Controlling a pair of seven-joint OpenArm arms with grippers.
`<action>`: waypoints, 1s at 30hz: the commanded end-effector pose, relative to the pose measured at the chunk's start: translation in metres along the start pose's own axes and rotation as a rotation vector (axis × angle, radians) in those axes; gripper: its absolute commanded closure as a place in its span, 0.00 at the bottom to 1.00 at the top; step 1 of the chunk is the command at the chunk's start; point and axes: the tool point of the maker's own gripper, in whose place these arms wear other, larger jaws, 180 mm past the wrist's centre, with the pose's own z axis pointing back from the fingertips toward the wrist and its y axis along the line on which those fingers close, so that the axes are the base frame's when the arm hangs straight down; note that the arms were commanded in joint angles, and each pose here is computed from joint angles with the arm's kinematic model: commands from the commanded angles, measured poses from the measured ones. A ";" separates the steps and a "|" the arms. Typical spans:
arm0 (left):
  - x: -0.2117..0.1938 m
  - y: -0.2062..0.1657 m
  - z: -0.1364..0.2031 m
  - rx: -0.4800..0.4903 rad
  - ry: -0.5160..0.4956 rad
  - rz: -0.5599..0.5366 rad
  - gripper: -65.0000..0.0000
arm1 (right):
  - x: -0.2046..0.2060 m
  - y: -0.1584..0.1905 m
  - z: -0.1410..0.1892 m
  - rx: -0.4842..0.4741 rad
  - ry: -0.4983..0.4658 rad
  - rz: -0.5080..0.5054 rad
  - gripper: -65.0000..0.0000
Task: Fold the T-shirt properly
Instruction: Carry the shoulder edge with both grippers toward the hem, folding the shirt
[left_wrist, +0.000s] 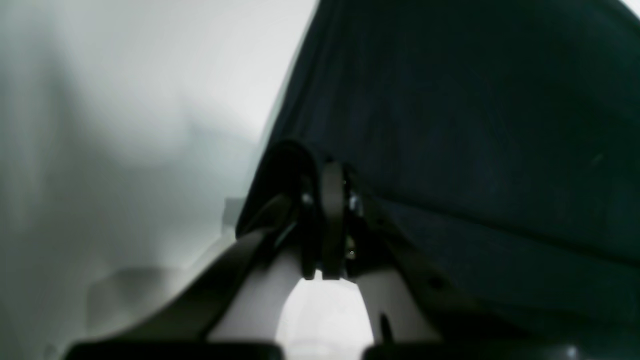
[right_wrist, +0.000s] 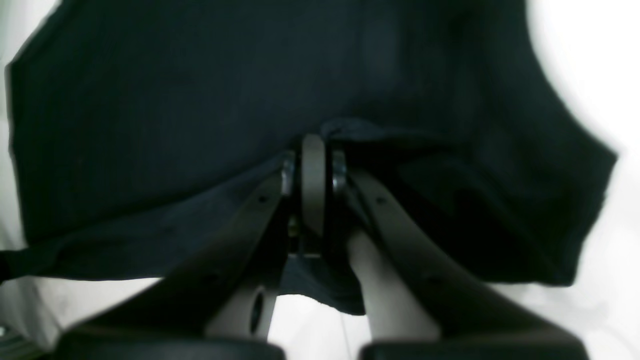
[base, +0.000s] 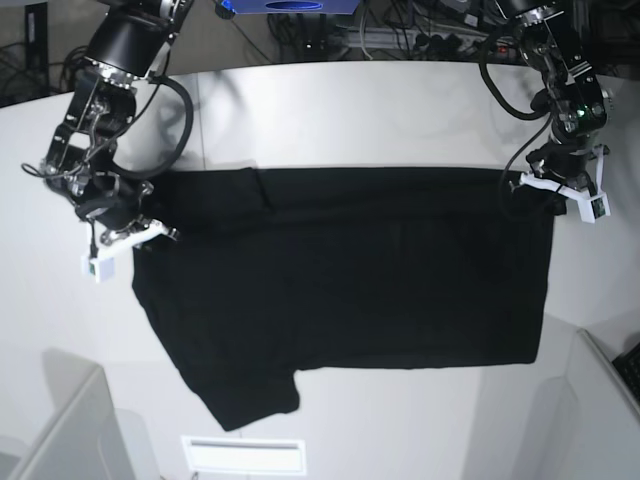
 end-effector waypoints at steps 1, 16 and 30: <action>0.013 0.001 0.000 0.002 -0.041 -0.009 1.00 | 0.018 0.009 0.002 0.015 -0.050 0.029 1.00; 0.026 0.006 -0.015 0.048 -0.051 -0.029 1.00 | 0.021 0.035 -0.032 0.066 -0.056 0.072 1.00; 0.032 0.008 -0.024 0.066 -0.054 -0.029 1.00 | 0.030 0.035 -0.043 0.072 -0.051 0.053 1.00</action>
